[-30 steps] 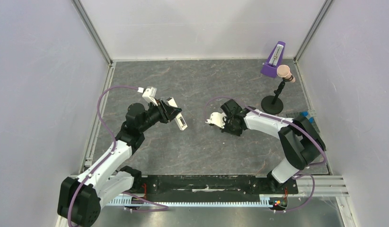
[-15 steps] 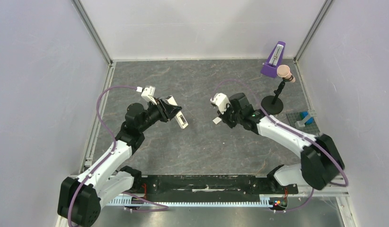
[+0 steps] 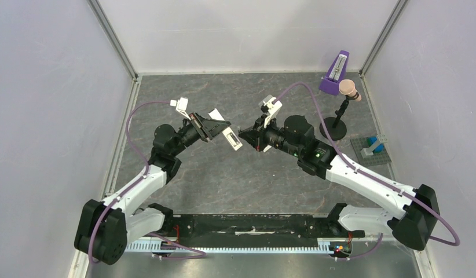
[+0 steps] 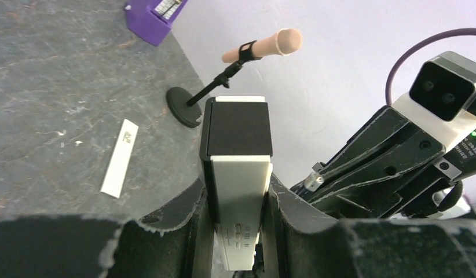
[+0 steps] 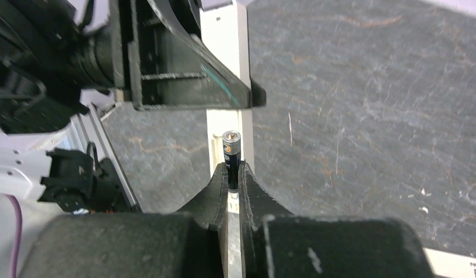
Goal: Load the batteries into the remote control
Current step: Pick up the battery from the center of the board, then load the battery into the remote control.
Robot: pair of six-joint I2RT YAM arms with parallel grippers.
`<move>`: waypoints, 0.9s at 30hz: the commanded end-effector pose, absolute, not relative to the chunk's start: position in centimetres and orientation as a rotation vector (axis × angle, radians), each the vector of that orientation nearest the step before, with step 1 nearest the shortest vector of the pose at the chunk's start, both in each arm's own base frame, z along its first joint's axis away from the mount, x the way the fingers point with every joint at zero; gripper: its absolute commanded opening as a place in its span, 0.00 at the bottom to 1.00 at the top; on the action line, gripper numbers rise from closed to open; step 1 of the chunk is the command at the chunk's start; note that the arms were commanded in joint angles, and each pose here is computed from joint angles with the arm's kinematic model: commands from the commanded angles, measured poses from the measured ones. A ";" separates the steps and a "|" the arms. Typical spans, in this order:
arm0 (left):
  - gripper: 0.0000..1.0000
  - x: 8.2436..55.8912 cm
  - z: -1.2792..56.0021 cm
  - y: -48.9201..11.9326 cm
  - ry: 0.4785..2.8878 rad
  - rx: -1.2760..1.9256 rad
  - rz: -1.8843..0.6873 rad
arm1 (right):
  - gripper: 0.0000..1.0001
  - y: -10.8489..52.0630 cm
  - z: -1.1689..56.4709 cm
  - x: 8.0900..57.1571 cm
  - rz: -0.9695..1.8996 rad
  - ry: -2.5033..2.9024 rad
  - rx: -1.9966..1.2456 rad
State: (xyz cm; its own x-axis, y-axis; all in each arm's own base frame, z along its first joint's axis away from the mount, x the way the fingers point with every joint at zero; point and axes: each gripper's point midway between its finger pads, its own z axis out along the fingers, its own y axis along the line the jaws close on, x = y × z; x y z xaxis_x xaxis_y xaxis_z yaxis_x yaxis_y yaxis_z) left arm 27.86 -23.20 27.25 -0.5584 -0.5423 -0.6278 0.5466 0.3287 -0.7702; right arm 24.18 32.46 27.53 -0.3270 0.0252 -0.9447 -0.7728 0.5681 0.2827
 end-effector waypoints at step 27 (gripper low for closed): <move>0.02 27.3 31.6 -23.6 1.574 -0.122 -1.631 | 0.00 34.8 31.0 23.4 0.711 1.639 -0.710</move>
State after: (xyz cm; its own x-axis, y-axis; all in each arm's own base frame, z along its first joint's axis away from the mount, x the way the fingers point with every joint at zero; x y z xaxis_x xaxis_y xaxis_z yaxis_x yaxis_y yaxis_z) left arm 27.61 -23.66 29.28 -0.6455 -0.5991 -0.4737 0.4604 0.1897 -0.8672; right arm 22.74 35.05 29.20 -0.2111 -0.0772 -0.9744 -0.7818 0.6117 0.1209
